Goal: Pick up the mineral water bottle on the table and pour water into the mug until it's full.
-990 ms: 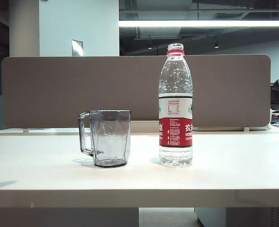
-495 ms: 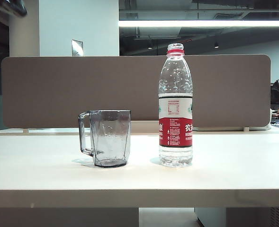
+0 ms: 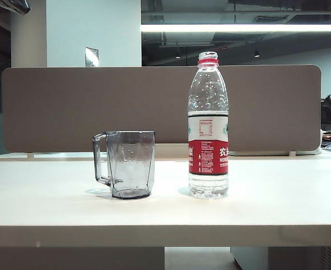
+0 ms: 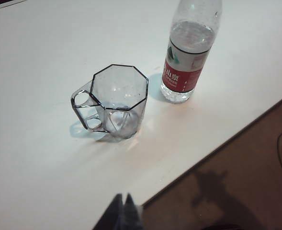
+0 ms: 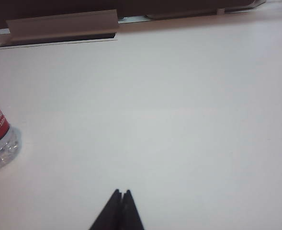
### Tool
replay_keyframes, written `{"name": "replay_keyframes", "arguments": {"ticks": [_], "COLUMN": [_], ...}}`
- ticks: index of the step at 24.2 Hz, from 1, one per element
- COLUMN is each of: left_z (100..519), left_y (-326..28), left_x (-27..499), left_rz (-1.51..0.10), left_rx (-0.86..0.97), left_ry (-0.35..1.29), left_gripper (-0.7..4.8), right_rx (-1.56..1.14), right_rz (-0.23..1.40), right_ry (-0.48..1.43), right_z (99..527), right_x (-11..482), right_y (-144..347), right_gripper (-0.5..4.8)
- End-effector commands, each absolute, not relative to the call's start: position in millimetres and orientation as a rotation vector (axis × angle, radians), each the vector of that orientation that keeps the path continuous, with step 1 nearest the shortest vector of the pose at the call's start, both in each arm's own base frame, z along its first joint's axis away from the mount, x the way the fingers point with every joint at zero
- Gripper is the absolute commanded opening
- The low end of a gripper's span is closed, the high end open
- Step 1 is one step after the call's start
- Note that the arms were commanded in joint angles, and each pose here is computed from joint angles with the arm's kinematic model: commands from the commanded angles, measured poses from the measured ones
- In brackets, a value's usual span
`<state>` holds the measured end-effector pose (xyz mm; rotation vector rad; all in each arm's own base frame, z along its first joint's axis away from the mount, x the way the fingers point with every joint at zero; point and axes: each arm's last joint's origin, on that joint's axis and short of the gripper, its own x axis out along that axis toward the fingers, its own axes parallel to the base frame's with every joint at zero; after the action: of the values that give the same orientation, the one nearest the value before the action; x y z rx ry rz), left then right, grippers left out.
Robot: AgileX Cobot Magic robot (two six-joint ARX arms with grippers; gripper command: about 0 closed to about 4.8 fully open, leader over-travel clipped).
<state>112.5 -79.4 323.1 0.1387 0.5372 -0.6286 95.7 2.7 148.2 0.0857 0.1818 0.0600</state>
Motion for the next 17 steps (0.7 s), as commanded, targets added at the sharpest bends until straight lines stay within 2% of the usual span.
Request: {"name": "replay_keyframes", "arguments": {"ticks": [1, 8, 11, 15, 17], "left_z": [325, 325, 325, 325, 325], "left_y": [-79, -79, -79, -79, -79], "left_x": [112, 112, 112, 112, 112], "left_rz": [-0.633, -0.633, -0.633, -0.633, -0.632], "left_rx": [0.138, 0.138, 0.138, 0.138, 0.138], "left_ry": [0.521, 0.521, 0.521, 0.521, 0.521], "left_gripper": [-0.05, -0.05, -0.05, -0.05, -0.05], "right_rx": [0.086, 0.087, 0.27, 0.387, 0.321], "right_rz": [0.062, 0.076, 0.085, 0.191, 0.186], "right_ry": [0.177, 0.175, 0.116, -0.036, -0.194], "right_z": [147, 147, 154, 192, 238], "right_x": [96, 96, 97, 91, 75], "right_y": [3, 3, 4, 6, 5], "right_gripper": [-0.05, -0.05, -0.04, -0.04, -0.05]}}
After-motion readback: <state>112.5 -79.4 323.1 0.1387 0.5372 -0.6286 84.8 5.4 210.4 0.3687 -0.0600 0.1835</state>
